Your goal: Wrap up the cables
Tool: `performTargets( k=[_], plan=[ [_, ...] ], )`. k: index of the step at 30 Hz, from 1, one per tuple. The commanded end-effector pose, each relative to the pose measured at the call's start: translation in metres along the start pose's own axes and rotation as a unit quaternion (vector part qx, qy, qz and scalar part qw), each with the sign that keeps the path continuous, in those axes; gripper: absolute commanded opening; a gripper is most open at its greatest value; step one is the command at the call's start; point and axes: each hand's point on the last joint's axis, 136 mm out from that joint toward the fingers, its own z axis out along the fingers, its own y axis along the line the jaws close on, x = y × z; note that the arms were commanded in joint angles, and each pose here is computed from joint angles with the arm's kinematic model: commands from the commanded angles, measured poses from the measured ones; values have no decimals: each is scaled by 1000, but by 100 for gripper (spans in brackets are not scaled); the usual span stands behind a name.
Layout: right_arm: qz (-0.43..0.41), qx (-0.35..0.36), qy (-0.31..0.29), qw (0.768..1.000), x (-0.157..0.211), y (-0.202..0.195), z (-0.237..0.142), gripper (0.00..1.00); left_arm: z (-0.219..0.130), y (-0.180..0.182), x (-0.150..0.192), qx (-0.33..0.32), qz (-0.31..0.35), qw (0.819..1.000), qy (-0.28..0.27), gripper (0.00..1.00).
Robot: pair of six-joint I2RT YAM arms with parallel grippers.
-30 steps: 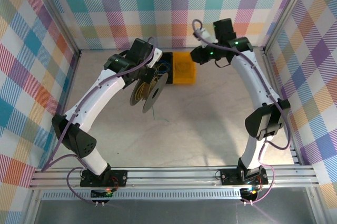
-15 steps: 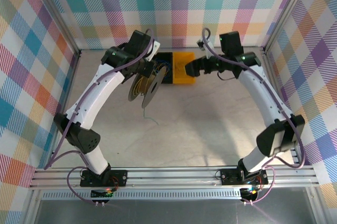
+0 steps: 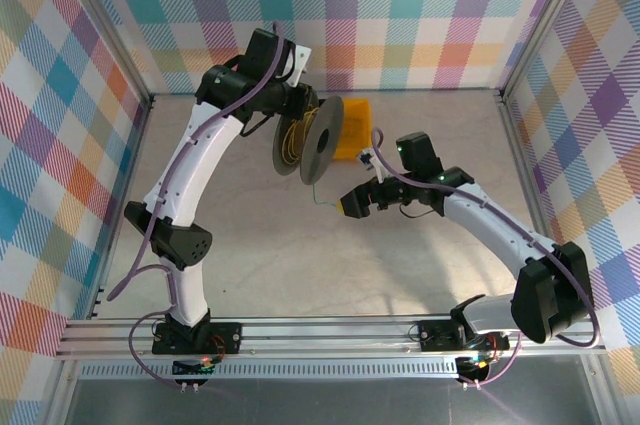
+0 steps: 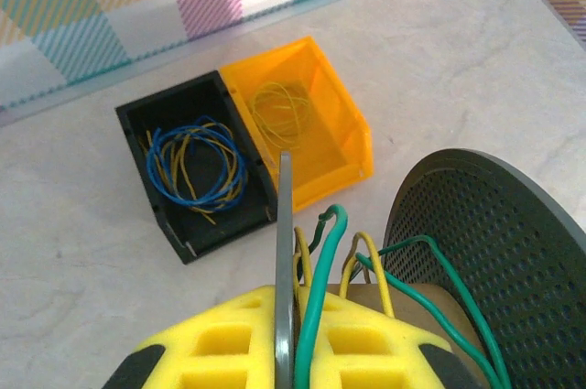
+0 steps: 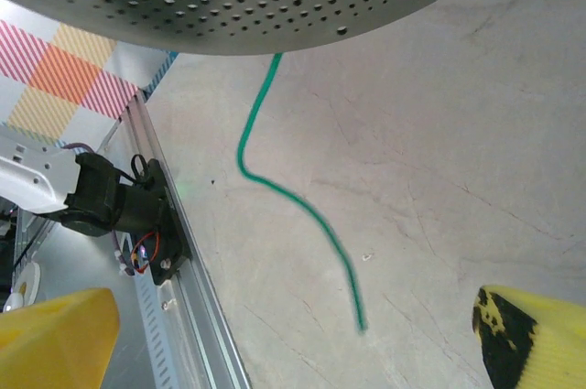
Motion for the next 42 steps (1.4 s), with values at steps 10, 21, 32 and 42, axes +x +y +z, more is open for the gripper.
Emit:
performTargets(
  k=[10, 21, 32, 42],
  plan=[
    [-15, -60, -12, 998, 0, 14, 22, 92, -13, -10, -17, 38, -28, 998, -34, 0],
    [-3, -34, 3, 999, 18, 7, 31, 53, -9, 2, -19, 34, -44, 998, -37, 0],
    [-16, -27, 1, 1000, 17, 17, 22, 0, -3, 7, -13, 32, -51, 998, -31, 0],
    [-100, -28, 49, 993, 10, 73, 18, 0, 12, 16, -3, 6, -51, 999, -11, 0]
  ],
)
